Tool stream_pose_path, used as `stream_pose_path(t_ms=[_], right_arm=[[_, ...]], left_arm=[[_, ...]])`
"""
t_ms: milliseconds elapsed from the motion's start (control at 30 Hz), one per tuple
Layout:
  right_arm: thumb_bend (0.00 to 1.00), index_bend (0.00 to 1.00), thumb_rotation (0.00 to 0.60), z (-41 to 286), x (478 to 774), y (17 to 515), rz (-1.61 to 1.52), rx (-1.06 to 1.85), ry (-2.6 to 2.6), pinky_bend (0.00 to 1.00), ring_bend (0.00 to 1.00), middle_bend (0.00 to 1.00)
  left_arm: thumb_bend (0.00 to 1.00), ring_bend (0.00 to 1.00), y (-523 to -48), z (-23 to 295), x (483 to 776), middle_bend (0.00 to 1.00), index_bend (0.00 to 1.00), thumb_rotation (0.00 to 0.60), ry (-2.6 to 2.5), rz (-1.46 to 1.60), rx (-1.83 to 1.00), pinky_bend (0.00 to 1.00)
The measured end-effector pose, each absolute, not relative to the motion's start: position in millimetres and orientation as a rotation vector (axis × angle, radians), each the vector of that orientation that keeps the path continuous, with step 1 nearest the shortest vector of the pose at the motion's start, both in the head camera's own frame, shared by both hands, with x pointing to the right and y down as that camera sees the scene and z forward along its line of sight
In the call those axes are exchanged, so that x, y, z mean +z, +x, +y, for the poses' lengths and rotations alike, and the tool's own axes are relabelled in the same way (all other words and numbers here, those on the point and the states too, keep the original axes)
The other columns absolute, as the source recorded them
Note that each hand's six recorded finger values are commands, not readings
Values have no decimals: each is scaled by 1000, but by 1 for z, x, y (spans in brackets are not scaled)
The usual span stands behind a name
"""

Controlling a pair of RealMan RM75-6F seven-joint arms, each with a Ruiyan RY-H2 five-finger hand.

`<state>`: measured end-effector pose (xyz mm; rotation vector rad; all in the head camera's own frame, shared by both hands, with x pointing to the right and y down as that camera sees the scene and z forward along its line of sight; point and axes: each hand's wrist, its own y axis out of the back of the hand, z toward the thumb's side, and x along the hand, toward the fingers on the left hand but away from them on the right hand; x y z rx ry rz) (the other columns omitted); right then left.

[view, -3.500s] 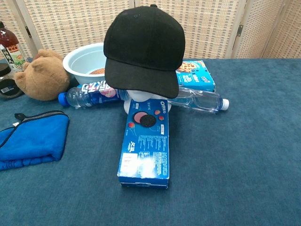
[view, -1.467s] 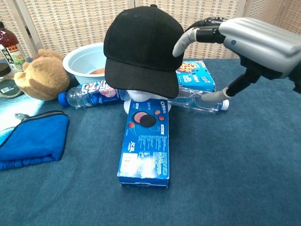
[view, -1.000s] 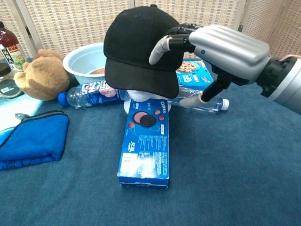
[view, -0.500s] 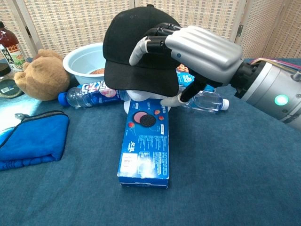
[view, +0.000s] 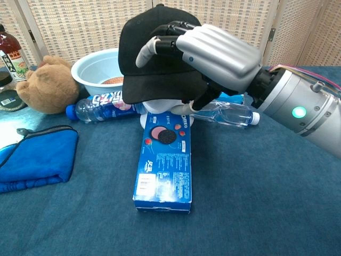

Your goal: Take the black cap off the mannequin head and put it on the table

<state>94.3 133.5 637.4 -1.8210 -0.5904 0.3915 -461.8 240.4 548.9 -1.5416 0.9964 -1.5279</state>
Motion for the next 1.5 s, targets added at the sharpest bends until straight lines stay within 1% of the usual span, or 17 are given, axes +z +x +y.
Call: stream_pose_path(t_ms=[267,467,600,800,867,1033,1233,1500], right_arm=[[395,443,600,131,635,97,-622,355,-1807,90,177,342],[464,530,600,127,632,99,-658,331,-1794,90,210,379],[501,619,600,123,629,100,-685,318,-1783,90,236,405],[507,761,600,116,623,103,-743,298,-1766,90,280,459],[506,794,600,114,623,104,-755,301,-1766,90,285,476],[449,866,600,107,622,108,-790,316,-1767,90,307,521],[441,903,600,96,617,110,-844,326,-1761,90,338,552],[442,904,600,80,607,109,-912,312,-1740,90,341,554]], left_arm=[[202,94,-462,239,551,59,157,600,-1547,996,-1524,0],[201,94,-462,239,551,59,157,600,-1546,997,-1524,0],[202,94,-461,239,550,59,157,600,-1545,998,-1521,0],[202,94,-460,239,550,59,157,600,-1547,993,-1521,0],[202,94,-460,239,550,59,157,600,-1546,992,-1523,0],[202,94,-459,240,550,59,157,600,-1546,992,-1522,0],[202,94,-458,240,550,59,157,600,-1547,989,-1522,0],[202,94,-459,240,550,59,157,600,-1544,988,-1528,0]])
